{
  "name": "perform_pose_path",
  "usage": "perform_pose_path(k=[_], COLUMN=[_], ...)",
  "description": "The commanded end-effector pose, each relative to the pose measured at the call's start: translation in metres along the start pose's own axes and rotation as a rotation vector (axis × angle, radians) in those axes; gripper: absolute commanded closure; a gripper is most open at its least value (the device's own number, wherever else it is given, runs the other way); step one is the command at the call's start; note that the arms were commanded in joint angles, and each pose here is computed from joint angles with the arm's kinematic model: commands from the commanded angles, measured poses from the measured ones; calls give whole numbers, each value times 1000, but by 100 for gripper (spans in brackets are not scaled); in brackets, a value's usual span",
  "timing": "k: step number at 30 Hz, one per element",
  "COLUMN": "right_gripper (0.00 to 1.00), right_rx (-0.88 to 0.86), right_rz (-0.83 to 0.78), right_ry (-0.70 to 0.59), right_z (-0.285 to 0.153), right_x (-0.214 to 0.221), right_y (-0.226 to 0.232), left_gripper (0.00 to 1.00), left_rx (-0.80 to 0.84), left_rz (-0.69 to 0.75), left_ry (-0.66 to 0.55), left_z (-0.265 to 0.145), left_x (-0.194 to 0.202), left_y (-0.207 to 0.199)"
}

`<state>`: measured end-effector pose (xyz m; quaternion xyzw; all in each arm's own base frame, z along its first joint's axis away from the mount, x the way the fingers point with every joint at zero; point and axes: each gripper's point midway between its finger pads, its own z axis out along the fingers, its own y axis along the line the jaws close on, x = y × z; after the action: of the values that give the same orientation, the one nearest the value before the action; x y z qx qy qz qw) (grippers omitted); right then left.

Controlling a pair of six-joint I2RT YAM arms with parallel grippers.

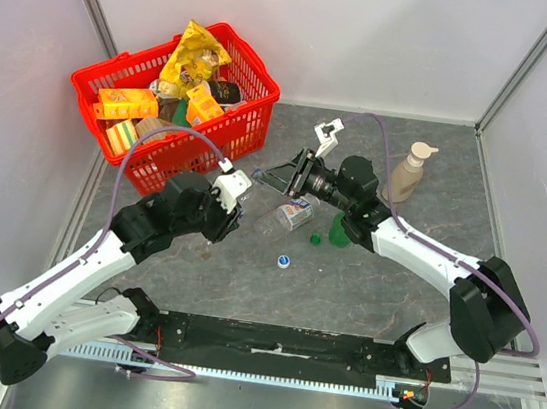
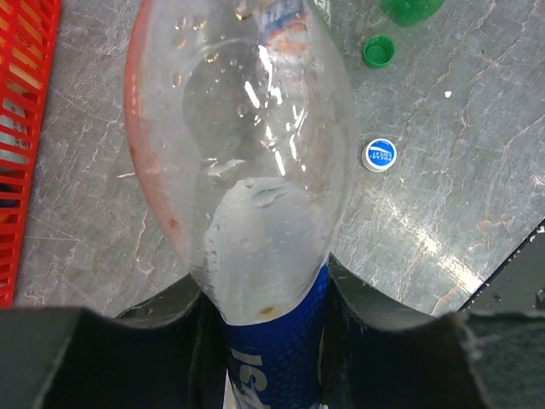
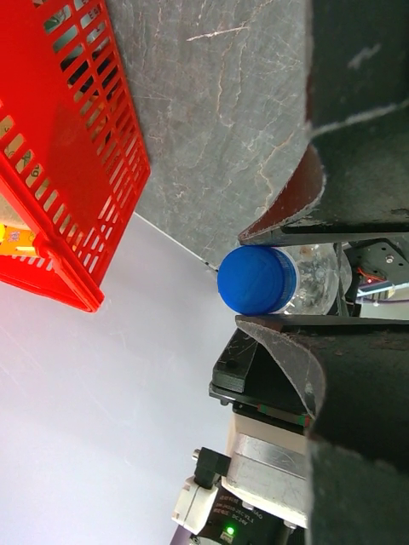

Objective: Unscrew the bottle caps

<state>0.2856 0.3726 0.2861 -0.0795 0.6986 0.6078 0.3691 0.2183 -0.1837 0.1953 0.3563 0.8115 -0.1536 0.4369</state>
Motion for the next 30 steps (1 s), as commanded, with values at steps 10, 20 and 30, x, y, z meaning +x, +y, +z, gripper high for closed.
perform_pose_path(k=[10, 20, 30], right_gripper=[100, 100, 100], right_rx=[-352, -584, -891], right_rz=[-208, -378, -523], right_ry=[-90, -87, -56], right_z=[-39, -74, -125], right_x=[-11, -3, 12], right_y=[79, 128, 187], left_gripper=[98, 98, 98], left_rx=[301, 639, 895], left_rz=[63, 141, 197], left_ry=[-178, -284, -388], left_z=[-32, -72, -118], left_x=[-33, -50, -71], left_y=[-53, -106, -139])
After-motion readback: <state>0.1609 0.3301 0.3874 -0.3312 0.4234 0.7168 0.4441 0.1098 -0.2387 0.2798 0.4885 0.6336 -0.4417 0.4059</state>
